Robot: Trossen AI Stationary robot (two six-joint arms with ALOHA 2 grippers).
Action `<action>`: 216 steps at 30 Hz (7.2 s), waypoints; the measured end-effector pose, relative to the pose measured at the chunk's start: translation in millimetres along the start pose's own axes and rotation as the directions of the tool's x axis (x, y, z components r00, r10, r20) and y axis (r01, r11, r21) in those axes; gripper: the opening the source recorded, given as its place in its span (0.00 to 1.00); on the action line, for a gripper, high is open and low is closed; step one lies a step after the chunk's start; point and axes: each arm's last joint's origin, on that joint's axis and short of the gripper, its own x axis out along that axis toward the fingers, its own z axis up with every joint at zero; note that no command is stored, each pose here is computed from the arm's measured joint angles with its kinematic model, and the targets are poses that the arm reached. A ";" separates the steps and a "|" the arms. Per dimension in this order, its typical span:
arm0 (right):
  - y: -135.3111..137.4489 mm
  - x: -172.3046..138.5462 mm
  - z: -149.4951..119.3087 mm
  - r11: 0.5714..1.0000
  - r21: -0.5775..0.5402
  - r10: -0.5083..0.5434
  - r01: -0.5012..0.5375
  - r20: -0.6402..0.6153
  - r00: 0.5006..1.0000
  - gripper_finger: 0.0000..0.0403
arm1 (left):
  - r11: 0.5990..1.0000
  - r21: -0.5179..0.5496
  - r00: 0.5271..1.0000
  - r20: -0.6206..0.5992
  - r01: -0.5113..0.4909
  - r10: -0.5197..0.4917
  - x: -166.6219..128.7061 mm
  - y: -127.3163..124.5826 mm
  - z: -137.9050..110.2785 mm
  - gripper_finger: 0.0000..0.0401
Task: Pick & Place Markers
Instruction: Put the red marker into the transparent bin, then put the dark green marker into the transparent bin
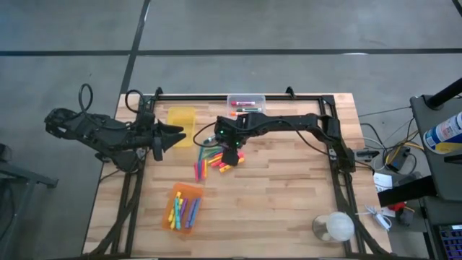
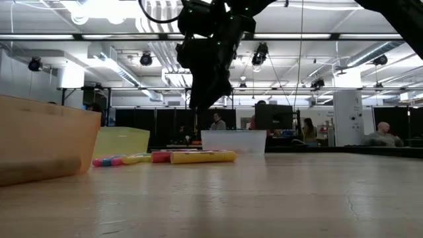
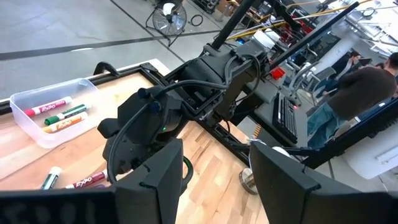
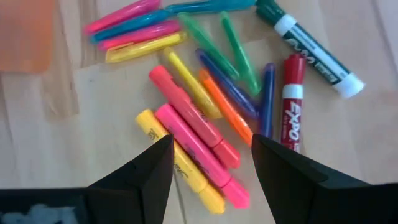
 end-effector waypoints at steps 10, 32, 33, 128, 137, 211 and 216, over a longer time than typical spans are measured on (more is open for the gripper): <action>-11.8 16.0 -3.3 0.994 -0.030 -0.111 0.110 -0.031 0.993 0.52 | 1.000 0.007 1.000 -0.005 -0.005 0.005 0.1 0.6 -0.7 0.45; -27.3 35.1 -20.3 0.991 0.002 -0.134 0.136 -0.147 0.980 0.52 | 1.000 0.015 1.000 -0.012 -0.013 0.013 1.6 1.7 -3.2 0.45; -28.2 35.6 -20.6 0.991 0.004 -0.135 0.137 -0.147 0.980 0.52 | 1.000 0.015 1.000 -0.012 -0.013 0.013 1.7 1.7 -3.4 0.45; -56.6 69.1 -35.6 0.986 -0.039 -0.163 0.161 -0.052 0.985 0.40 | 1.000 -0.001 0.998 0.063 0.027 -0.027 -0.9 -1.6 3.6 0.45; -60.6 72.5 -41.7 0.991 -0.025 -0.135 0.134 -0.074 0.988 0.25 | 0.999 -0.018 0.998 0.065 0.027 -0.025 -0.9 -1.5 3.7 0.45; -115.0 -53.6 36.7 0.955 -0.273 -0.041 0.112 0.253 0.967 0.36 | 1.000 -0.017 0.998 0.060 0.022 -0.020 -1.5 -0.5 3.3 0.45; -93.4 -44.9 45.6 0.900 -0.405 -0.012 0.160 0.344 0.939 0.36 | 1.000 -0.018 0.998 0.060 0.022 -0.021 -1.5 -0.5 3.3 0.45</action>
